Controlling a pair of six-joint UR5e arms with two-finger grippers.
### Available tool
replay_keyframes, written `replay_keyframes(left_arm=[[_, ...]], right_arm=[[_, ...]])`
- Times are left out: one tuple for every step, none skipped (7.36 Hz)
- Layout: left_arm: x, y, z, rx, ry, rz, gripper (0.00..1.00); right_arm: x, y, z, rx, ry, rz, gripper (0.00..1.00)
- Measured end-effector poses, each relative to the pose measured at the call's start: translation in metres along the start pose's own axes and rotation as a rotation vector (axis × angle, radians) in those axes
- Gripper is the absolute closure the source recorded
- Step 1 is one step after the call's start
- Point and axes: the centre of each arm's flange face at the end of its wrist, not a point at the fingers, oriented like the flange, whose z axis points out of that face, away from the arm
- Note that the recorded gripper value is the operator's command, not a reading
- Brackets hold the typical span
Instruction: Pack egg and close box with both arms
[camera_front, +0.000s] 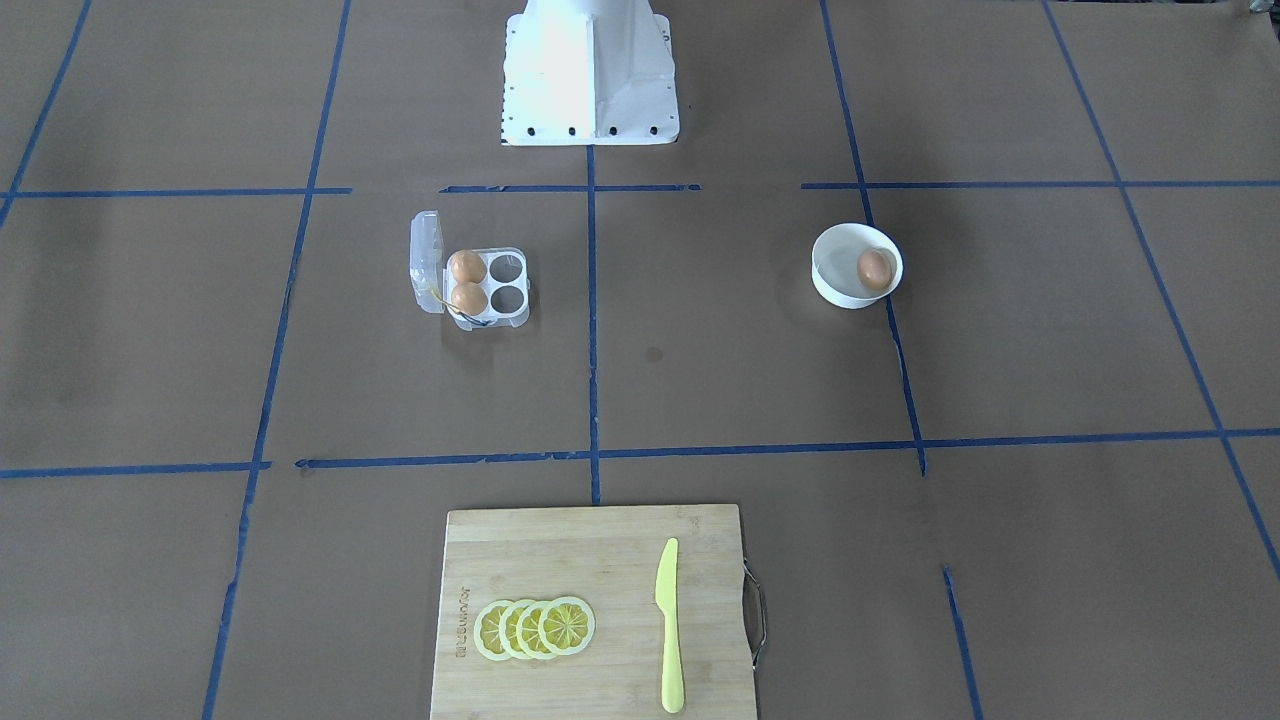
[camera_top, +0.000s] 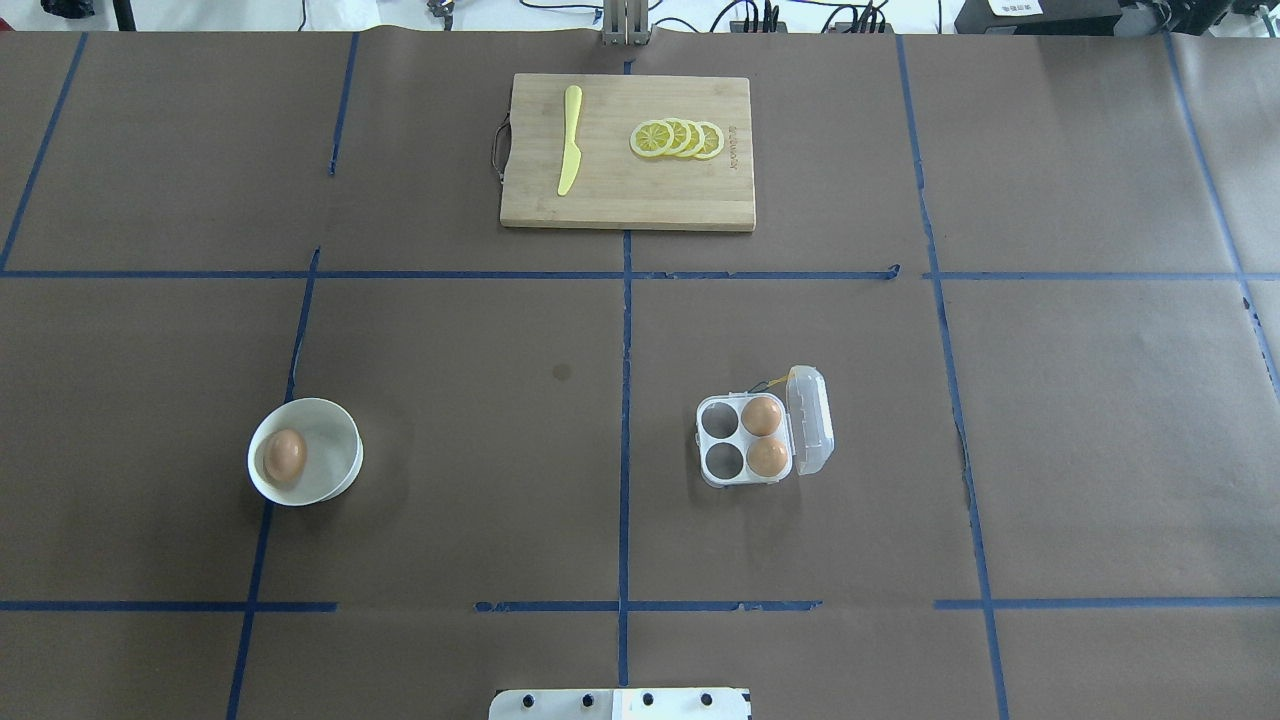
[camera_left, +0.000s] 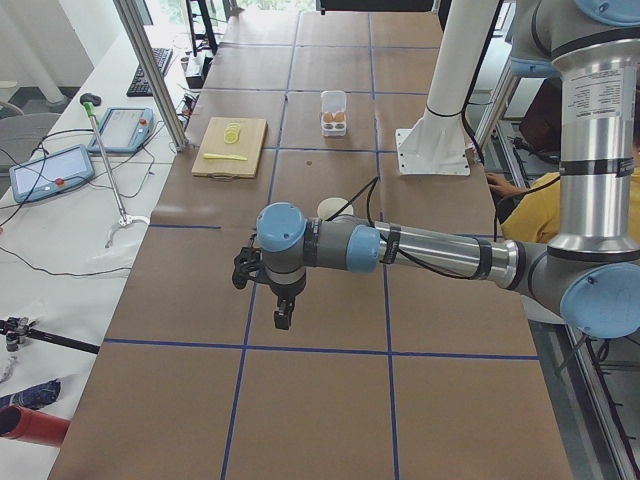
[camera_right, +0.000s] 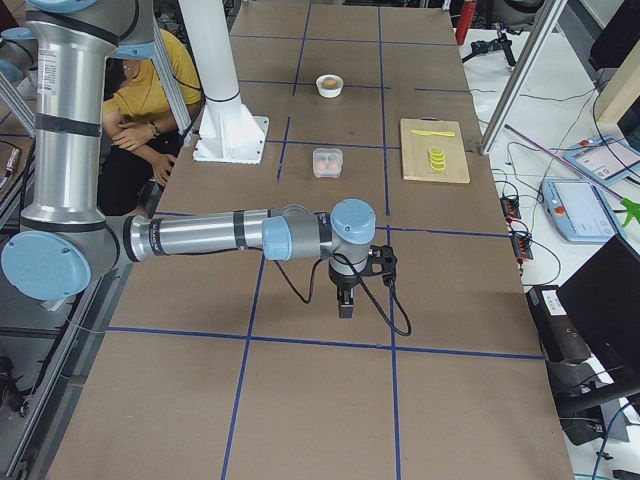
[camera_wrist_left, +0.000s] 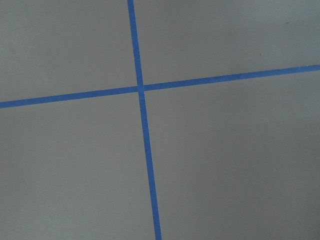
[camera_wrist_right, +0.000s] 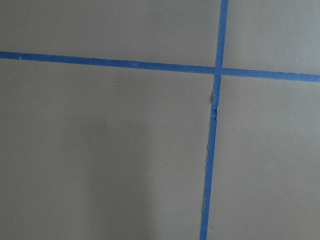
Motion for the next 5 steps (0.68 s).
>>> replay_keyframes(left_arm=[[0.0012,-0.0002,-0.0012,0.002,0.001,0.002,0.0],[0.0027,0.0001,-0.0026,0.004,0.001,0.004,0.0],[0.0038,0.0011,-0.0036,0.006,0.001,0.004,0.0],[0.0042,0.002,-0.004,0.007,0.0,0.004,0.0],[0.0037,0.0024,-0.0029,0.005,-0.001,0.003,0.0]], right_arm=[[-0.0005,0.0,-0.0004,0.001,-0.001,-0.001,0.0],[-0.0009,-0.0001,-0.0007,0.002,-0.002,-0.001,0.0],[-0.0014,-0.0002,-0.0012,0.003,-0.002,-0.002,0.0],[-0.002,-0.0002,-0.0018,0.004,-0.002,-0.003,0.0],[-0.0025,-0.0003,-0.0023,0.006,-0.002,-0.004,0.0]])
